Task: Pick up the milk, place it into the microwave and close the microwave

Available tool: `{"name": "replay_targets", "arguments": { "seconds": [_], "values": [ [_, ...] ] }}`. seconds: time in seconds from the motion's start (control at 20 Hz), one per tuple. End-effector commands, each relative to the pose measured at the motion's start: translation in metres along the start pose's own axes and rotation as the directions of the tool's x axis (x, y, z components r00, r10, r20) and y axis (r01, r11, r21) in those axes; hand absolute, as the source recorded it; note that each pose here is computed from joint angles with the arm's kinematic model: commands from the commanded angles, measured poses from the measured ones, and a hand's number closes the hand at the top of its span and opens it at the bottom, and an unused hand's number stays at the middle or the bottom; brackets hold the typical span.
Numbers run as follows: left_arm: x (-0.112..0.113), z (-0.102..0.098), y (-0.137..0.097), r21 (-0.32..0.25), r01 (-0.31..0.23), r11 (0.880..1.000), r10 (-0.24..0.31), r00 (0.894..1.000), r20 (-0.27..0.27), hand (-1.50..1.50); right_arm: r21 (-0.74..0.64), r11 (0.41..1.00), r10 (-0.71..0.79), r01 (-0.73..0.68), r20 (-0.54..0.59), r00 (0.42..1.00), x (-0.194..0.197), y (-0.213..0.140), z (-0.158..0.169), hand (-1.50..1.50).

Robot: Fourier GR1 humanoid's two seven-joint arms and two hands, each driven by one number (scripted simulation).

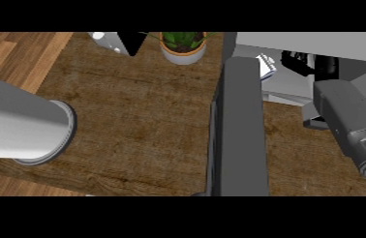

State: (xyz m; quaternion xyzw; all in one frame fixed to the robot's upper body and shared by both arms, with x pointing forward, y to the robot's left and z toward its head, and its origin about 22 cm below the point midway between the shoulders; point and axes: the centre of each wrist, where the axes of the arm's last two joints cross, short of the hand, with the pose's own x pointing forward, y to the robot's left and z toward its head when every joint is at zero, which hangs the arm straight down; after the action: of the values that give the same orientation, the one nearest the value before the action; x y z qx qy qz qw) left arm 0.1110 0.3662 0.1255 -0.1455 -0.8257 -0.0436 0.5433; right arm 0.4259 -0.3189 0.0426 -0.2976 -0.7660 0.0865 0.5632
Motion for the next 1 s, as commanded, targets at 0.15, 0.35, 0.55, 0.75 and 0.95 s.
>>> {"name": "replay_targets", "arguments": {
  "seconds": [0.15, 0.35, 0.55, 0.75, 0.95],
  "values": [
    [-0.003, -0.004, 0.003, -0.011, 0.0, 1.0, 0.0, 1.0, -0.006, -1.5, -0.036, 0.999, 0.014, -0.014, -0.002, 1.0, 0.002, -0.016, -0.008, 1.5],
    [-0.001, -0.007, 0.002, -0.005, 0.018, 1.0, -0.018, 1.0, 0.005, -1.5, -0.041, 0.999, 0.015, -0.015, -0.005, 1.0, 0.004, -0.022, -0.012, 1.5],
    [0.0, -0.012, 0.007, -0.017, 0.048, 0.999, -0.048, 0.999, -0.004, -1.5, -0.058, 0.998, 0.013, -0.014, -0.006, 1.0, 0.01, -0.017, -0.015, 1.5],
    [0.004, -0.016, 0.008, -0.028, 0.071, 0.997, -0.071, 0.997, -0.012, -1.5, -0.057, 0.998, 0.013, -0.013, 0.013, 1.0, 0.009, -0.022, -0.016, 1.5],
    [-0.002, -0.016, 0.009, -0.031, 0.059, 0.998, -0.06, 0.998, -0.023, -1.5, -0.119, 0.957, 0.262, -0.265, -0.04, 0.964, -0.008, -0.046, -0.008, 1.5]
  ]
}}
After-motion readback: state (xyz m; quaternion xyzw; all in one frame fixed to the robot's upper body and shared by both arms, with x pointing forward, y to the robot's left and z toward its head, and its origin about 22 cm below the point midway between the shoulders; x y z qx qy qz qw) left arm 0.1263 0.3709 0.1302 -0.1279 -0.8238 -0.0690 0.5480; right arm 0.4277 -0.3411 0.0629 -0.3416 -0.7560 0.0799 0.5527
